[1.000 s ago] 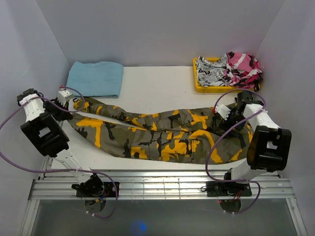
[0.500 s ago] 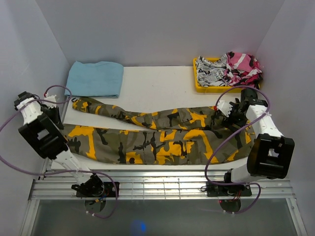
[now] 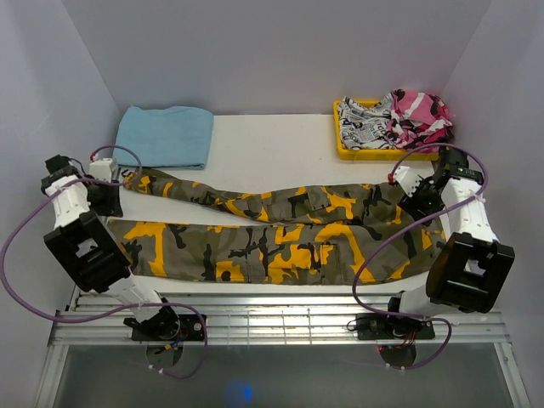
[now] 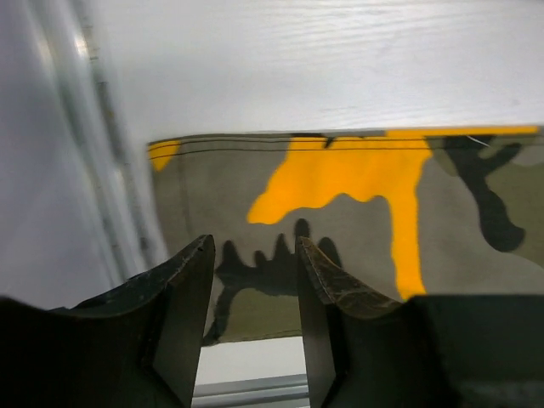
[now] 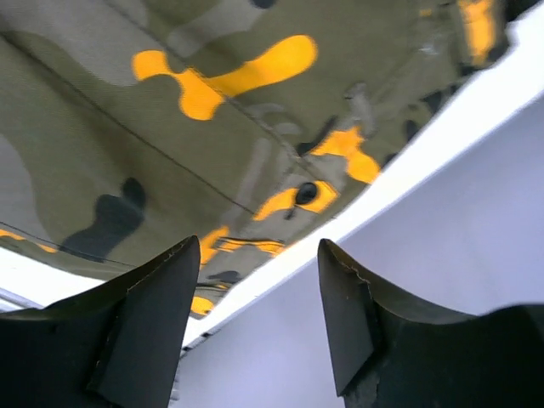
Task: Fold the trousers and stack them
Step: Flatten the trousers out
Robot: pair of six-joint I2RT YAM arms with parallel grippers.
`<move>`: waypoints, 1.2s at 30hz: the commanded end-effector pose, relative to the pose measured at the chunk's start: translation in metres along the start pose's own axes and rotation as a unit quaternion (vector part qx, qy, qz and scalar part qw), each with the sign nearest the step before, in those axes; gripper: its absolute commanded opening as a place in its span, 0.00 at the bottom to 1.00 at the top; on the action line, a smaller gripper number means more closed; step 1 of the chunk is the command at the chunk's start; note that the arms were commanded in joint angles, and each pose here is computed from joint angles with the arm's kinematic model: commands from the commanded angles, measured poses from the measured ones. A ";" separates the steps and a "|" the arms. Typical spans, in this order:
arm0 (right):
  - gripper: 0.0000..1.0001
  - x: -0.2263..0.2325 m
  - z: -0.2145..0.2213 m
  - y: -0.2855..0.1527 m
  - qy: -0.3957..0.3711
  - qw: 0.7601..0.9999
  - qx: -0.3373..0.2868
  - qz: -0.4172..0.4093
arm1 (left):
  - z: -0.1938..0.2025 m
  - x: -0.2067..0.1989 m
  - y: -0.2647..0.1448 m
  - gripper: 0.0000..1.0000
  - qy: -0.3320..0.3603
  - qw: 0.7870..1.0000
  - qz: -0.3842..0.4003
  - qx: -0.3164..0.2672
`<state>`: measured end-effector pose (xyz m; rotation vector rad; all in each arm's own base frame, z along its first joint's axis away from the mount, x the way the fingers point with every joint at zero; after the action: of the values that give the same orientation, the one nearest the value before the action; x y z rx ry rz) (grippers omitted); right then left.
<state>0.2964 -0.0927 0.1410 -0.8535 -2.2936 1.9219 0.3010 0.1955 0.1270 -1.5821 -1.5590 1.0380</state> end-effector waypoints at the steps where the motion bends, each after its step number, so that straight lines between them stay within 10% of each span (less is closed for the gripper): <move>1: 0.63 0.028 0.003 0.019 0.041 0.998 -0.006 -0.049 | 0.027 -0.029 0.028 0.52 0.019 0.998 0.057 0.029; 12: 0.52 0.085 0.048 0.051 0.084 0.990 0.043 -0.108 | 0.123 -0.036 0.062 0.36 -0.008 0.990 0.053 0.132; 17: 0.49 0.101 0.052 0.017 -0.012 0.994 0.020 -0.103 | 0.137 -0.039 0.035 0.32 0.019 0.987 0.070 0.142; 22: 0.78 0.018 -0.009 -0.044 -0.033 0.993 -0.114 0.027 | 0.043 -0.061 -0.015 0.73 0.079 0.985 0.151 0.001; 29: 0.90 -0.072 -0.068 -0.041 -0.056 0.981 -0.178 0.051 | -0.082 -0.070 -0.007 0.85 0.172 0.964 0.172 -0.106; 36: 0.90 -0.072 -0.120 0.004 -0.141 0.976 -0.165 0.015 | -0.120 -0.048 0.052 0.88 0.346 0.919 0.136 -0.128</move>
<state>0.3929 -0.0357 0.1838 -0.7187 -2.7807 1.7660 0.4154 0.1381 0.1430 -2.0745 -1.1282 0.5707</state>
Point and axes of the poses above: each gripper's point midway between its finger pads, its own y axis out along the fingers, its own x axis along the line the jaws close on, z = x × y, the point moved 2 cm from there along -y, back along the fingers, and after that the axes turned 7 degrees about -y, right-handed, at the moved point
